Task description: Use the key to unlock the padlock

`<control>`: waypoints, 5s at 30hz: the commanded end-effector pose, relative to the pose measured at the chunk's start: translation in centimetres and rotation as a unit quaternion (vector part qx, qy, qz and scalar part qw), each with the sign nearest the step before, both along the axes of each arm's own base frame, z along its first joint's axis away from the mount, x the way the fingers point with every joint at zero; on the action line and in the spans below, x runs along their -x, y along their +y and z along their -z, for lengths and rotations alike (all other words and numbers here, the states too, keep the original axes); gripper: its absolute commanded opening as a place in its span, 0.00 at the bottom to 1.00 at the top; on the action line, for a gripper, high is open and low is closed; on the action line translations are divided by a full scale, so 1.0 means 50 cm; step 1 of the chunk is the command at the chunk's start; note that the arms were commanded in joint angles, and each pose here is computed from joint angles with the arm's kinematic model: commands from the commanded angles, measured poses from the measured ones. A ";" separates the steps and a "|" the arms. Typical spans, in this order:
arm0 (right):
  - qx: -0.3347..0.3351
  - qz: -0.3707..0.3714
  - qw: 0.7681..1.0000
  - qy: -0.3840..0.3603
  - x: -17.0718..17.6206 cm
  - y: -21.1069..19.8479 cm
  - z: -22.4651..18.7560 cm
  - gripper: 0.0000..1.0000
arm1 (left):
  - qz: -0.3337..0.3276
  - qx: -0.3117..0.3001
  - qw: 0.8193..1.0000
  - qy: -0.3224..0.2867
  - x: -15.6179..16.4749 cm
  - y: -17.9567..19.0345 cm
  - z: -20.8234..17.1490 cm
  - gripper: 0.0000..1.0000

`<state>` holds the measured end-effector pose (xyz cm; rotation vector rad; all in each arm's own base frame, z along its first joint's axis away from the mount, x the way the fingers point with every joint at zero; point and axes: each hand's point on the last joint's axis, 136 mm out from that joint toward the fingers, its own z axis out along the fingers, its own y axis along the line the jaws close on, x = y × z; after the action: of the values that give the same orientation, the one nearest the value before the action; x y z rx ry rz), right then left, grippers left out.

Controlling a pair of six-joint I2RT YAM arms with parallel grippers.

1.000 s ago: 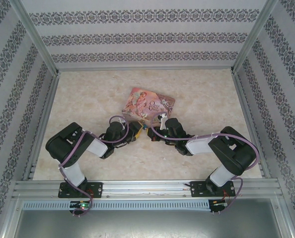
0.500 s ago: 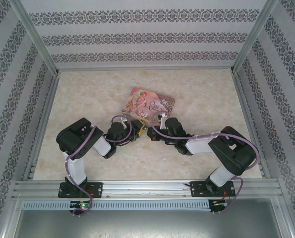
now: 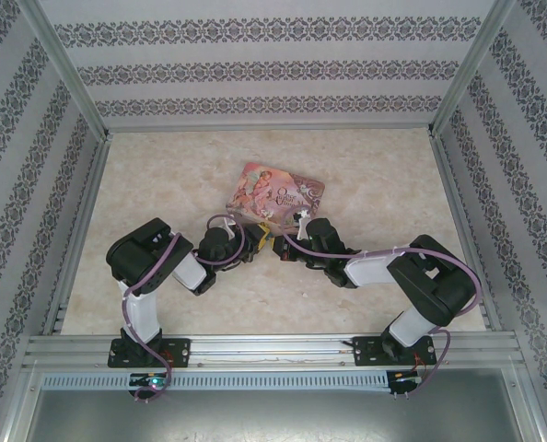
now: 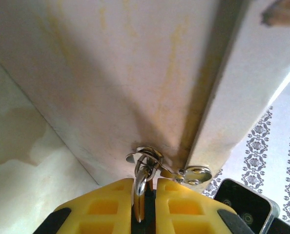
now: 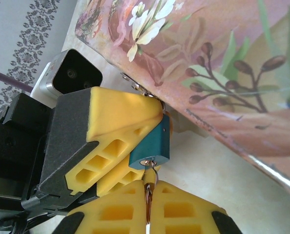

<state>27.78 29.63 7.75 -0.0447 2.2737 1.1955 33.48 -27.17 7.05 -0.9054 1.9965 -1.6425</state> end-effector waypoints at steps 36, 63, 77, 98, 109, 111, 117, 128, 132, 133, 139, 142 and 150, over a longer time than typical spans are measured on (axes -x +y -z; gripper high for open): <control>0.316 -0.188 0.775 -0.513 0.109 -0.076 -0.197 0.99 | 0.006 -0.082 0.997 -0.002 0.086 0.059 -0.148 0.10; 0.352 -0.282 0.701 -0.553 0.104 0.032 -0.162 0.60 | 0.008 -0.067 0.998 0.008 0.086 0.044 -0.166 0.10; 0.345 -0.290 0.706 -0.547 0.101 0.067 -0.149 0.41 | 0.008 -0.063 0.998 0.012 0.084 0.038 -0.160 0.09; 0.365 -0.288 0.707 -0.533 0.087 0.088 -0.118 0.23 | 0.010 -0.055 0.998 0.011 0.091 0.037 -0.154 0.09; 0.378 -0.258 0.723 -0.518 0.070 0.078 -0.109 0.12 | 0.010 -0.051 0.999 0.009 0.094 0.038 -0.154 0.09; 0.373 -0.249 0.729 -0.518 0.068 0.078 -0.114 0.09 | 0.011 -0.051 0.999 0.009 0.095 0.037 -0.153 0.09; 0.352 -0.223 0.753 -0.510 0.065 0.080 -0.123 0.03 | 0.012 -0.049 0.999 0.009 0.095 0.036 -0.150 0.09; 0.270 -0.169 0.826 -0.465 0.067 0.094 -0.135 0.00 | 0.011 -0.052 0.999 0.013 0.098 0.038 -0.140 0.09; 0.249 -0.159 0.845 -0.446 0.070 0.096 -0.126 0.00 | 0.010 -0.053 0.998 0.014 0.098 0.038 -0.136 0.09; 0.244 -0.154 0.850 -0.441 0.070 0.096 -0.123 0.00 | 0.011 -0.054 0.998 0.014 0.098 0.037 -0.135 0.09; 0.205 -0.137 0.882 -0.402 0.077 0.095 -0.103 0.00 | 0.016 -0.059 0.998 0.020 0.100 0.029 -0.120 0.09; 0.188 -0.132 0.892 -0.388 0.080 0.097 -0.096 0.00 | 0.014 -0.062 0.998 0.023 0.099 0.028 -0.110 0.09; 0.186 -0.135 0.897 -0.376 0.081 0.101 -0.074 0.00 | 0.015 -0.052 0.998 0.028 0.089 0.016 -0.091 0.13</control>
<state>23.92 33.46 9.64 -0.8905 1.8306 0.5616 28.98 -24.27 8.69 -0.9886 2.1951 -1.3708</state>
